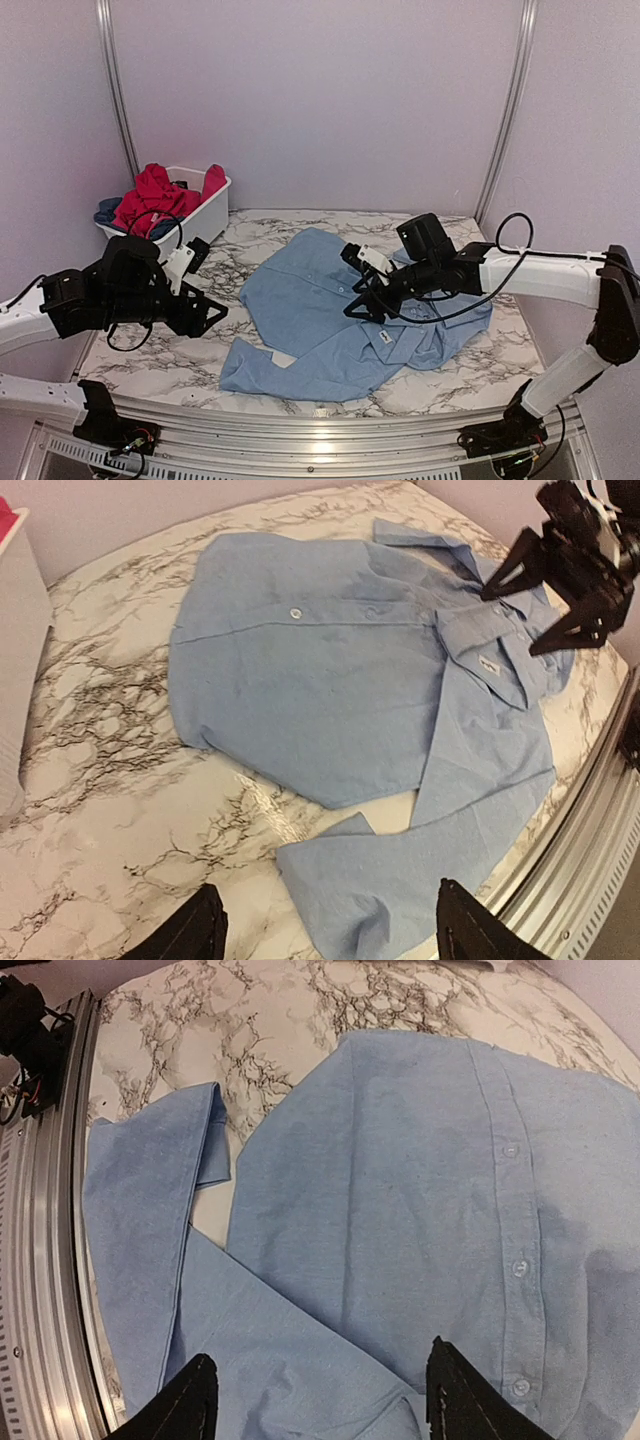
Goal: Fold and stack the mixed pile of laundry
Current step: Adjust the crumpled shirt at the center of the board, then pick up the crumpled shirt from the center of the board.
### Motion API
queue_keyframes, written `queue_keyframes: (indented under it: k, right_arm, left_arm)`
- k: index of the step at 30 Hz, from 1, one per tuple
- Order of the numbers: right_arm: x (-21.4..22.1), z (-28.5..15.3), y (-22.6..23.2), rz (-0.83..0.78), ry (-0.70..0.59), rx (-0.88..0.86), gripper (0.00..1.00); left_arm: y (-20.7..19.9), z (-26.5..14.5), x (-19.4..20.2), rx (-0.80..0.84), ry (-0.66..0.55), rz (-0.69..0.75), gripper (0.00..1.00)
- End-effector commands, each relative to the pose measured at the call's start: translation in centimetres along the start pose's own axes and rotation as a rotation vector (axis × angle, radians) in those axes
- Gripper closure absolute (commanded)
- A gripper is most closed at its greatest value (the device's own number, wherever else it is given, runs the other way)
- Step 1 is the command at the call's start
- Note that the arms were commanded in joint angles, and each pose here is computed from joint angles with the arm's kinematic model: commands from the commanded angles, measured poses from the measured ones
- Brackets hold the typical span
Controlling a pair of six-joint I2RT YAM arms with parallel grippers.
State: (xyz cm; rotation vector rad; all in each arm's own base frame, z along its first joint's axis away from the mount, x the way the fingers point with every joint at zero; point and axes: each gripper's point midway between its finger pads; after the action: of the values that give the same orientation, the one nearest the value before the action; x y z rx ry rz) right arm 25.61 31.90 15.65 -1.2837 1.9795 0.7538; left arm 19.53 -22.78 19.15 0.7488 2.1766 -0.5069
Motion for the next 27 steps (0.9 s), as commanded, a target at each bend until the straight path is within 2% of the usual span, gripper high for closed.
queue_keyframes:
  k: [1,4,11,17,27]
  right_arm:
    - [0.0,4.0,1.2,-0.113,0.096,-0.056,0.37]
    - [2.5,7.4,1.2,-0.126,0.223,-0.114,0.44]
    - [2.4,10.5,2.8,-0.21,0.306,-0.193,0.42]
    - [5.1,12.8,3.1,-0.248,0.444,-0.199,0.44]
    - [7.2,11.7,3.6,-0.226,0.551,-0.204,0.45]
  left_arm:
    - [3.0,0.5,-1.9,-0.065,-0.07,-0.144,0.27]
    - [3.3,1.4,-1.5,-0.069,-0.035,-0.167,0.26]
    - [4.9,3.2,-1.0,-0.05,-0.01,-0.307,0.24]
    - [7.1,5.1,-1.2,-0.086,0.029,-0.357,0.22]
    - [8.3,8.5,-1.2,-0.1,0.096,-0.356,0.22]
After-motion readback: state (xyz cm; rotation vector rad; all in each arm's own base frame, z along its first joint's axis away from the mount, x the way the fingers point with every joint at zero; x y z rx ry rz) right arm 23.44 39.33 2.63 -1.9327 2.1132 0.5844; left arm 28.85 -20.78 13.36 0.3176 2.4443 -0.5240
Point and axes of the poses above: each gripper's point midway between its finger pads, its own z axis out along the fingers, its own y axis along the line the jaws close on, x = y × z, and after that the axes turned 1 degree about z, right-handed
